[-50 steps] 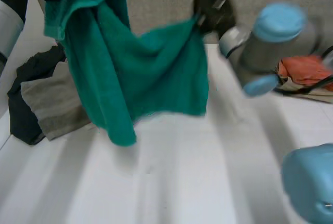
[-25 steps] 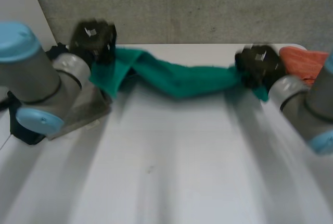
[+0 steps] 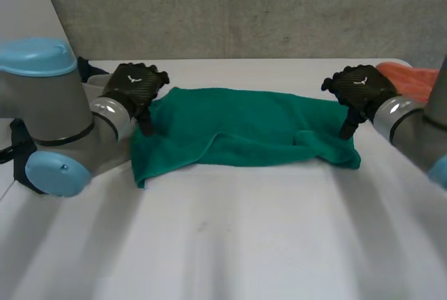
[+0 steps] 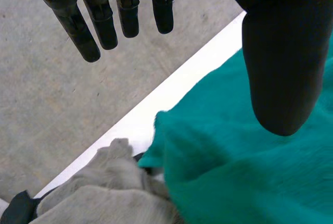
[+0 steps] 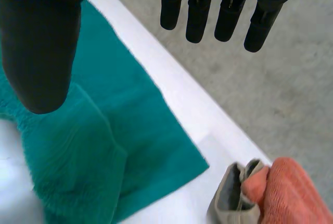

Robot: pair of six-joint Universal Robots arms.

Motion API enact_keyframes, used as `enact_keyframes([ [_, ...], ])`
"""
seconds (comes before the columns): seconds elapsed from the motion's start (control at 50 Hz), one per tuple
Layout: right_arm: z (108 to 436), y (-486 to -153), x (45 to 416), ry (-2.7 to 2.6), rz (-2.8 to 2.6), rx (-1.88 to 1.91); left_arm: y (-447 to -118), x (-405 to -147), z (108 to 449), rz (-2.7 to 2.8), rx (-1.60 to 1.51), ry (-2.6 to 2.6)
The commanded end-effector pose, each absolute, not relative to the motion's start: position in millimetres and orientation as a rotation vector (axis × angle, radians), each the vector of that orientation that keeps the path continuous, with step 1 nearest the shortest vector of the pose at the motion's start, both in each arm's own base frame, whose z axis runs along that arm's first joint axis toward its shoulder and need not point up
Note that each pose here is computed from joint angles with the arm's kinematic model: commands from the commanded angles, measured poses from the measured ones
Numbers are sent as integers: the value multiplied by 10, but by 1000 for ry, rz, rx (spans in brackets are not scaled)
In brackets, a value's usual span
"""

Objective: Fold the laundry.

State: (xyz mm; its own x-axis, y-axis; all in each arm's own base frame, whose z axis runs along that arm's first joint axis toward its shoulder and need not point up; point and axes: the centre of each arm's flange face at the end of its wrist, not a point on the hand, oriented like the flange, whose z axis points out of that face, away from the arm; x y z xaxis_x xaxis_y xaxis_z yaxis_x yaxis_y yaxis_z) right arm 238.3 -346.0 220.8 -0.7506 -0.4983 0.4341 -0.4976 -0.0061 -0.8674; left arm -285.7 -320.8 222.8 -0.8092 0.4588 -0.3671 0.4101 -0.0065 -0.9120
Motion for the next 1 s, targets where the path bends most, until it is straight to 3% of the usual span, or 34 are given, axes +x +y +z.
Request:
enact_keyframes([
  [0.02,2176,-3730,2365,2344,-1695,-1250,-2751,-3240,2099,1874,-982,-2193],
  [0.22,1855,-3893,2529,2264,-1459,-1369,-2794,-3321,1664,1875,-930,-2421],
  [0.5,1482,-3866,2693,2216,-1398,-1561,-3001,-3171,1448,1818,-921,-2516],
  [0.64,1834,-3842,2738,2215,-1492,-1432,-3026,-3100,1422,1806,-959,-2545],
  [0.84,2417,-3501,2745,2081,-1708,-1244,-3028,-3043,1361,1802,-1046,-2545],
  [1.0,2725,-3492,2675,2064,-1929,-992,-3084,-2975,1247,1804,-1136,-2583],
])
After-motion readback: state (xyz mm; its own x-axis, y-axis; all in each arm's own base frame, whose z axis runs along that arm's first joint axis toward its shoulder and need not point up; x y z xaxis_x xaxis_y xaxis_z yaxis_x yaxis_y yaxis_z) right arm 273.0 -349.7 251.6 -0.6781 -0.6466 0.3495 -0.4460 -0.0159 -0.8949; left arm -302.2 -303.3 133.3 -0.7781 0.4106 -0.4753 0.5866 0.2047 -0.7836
